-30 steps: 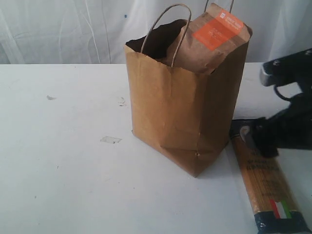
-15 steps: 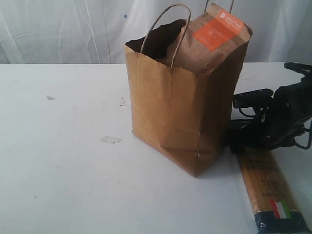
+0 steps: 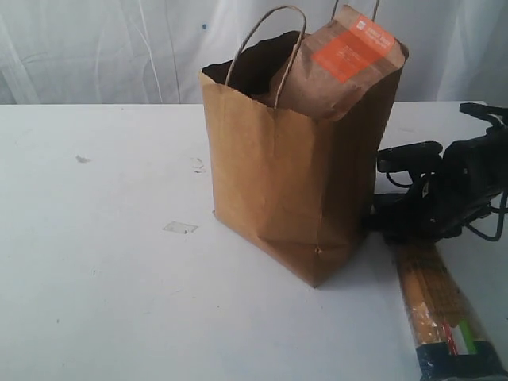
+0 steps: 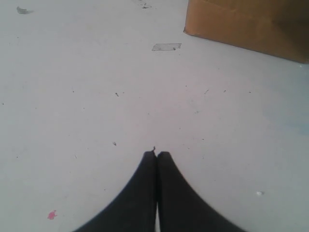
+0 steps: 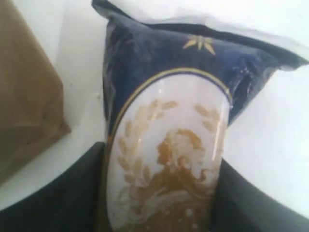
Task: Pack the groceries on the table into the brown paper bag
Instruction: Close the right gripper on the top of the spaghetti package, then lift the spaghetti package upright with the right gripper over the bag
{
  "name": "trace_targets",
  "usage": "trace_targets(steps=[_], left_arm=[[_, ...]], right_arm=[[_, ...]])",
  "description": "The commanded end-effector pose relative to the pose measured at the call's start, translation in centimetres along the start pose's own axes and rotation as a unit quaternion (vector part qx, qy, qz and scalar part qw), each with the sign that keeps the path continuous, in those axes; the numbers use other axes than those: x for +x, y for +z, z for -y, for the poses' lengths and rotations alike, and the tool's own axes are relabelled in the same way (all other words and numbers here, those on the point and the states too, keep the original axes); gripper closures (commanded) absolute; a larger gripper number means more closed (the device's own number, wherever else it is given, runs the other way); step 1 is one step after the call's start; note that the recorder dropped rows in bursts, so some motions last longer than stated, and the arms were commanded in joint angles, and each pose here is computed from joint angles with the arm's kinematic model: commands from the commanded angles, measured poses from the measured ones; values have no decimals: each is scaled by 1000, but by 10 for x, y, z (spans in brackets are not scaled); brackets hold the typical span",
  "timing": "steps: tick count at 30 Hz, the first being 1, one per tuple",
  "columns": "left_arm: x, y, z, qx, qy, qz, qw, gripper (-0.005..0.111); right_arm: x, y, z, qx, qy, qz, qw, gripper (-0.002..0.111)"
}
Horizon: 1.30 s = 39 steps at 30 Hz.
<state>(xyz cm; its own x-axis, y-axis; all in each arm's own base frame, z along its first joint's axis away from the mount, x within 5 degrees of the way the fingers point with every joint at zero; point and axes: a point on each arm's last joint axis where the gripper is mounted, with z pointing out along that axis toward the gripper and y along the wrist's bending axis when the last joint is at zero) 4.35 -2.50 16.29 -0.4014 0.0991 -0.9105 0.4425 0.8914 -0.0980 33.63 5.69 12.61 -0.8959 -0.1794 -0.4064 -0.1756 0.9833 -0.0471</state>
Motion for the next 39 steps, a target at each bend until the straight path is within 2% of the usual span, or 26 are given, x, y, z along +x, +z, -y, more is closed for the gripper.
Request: trace_targets(steps=[1, 6, 14, 18, 22, 25, 28, 33, 39], left_arm=[[1, 0, 0, 1, -5, 1, 1000, 107], [1, 0, 0, 1, -5, 1, 1000, 107], [1, 0, 0, 1, -4, 1, 1000, 107], [1, 0, 0, 1, -4, 1, 1000, 107], [1, 0, 0, 1, -4, 1, 1000, 107], [1, 0, 0, 1, -4, 1, 1000, 107], [1, 0, 0, 1, -4, 1, 1000, 107], [1, 0, 0, 1, -4, 1, 1000, 107], [1, 0, 0, 1, -4, 1, 1000, 107]], right_arm=[[10, -20, 6, 7, 9, -1, 1000, 108], [9, -75, 8, 8, 10, 75, 997, 108], [19, -130, 10, 14, 4, 137, 991, 108], [29, -177, 12, 19, 5, 192, 981, 108], [46, -233, 14, 27, 1, 277, 960, 108], [54, -259, 15, 32, -10, 321, 947, 108], [55, -298, 11, 27, -29, 386, 922, 108], [46, -354, 2, 6, -58, 466, 883, 108], [25, -399, -5, -4, -90, 518, 850, 108]])
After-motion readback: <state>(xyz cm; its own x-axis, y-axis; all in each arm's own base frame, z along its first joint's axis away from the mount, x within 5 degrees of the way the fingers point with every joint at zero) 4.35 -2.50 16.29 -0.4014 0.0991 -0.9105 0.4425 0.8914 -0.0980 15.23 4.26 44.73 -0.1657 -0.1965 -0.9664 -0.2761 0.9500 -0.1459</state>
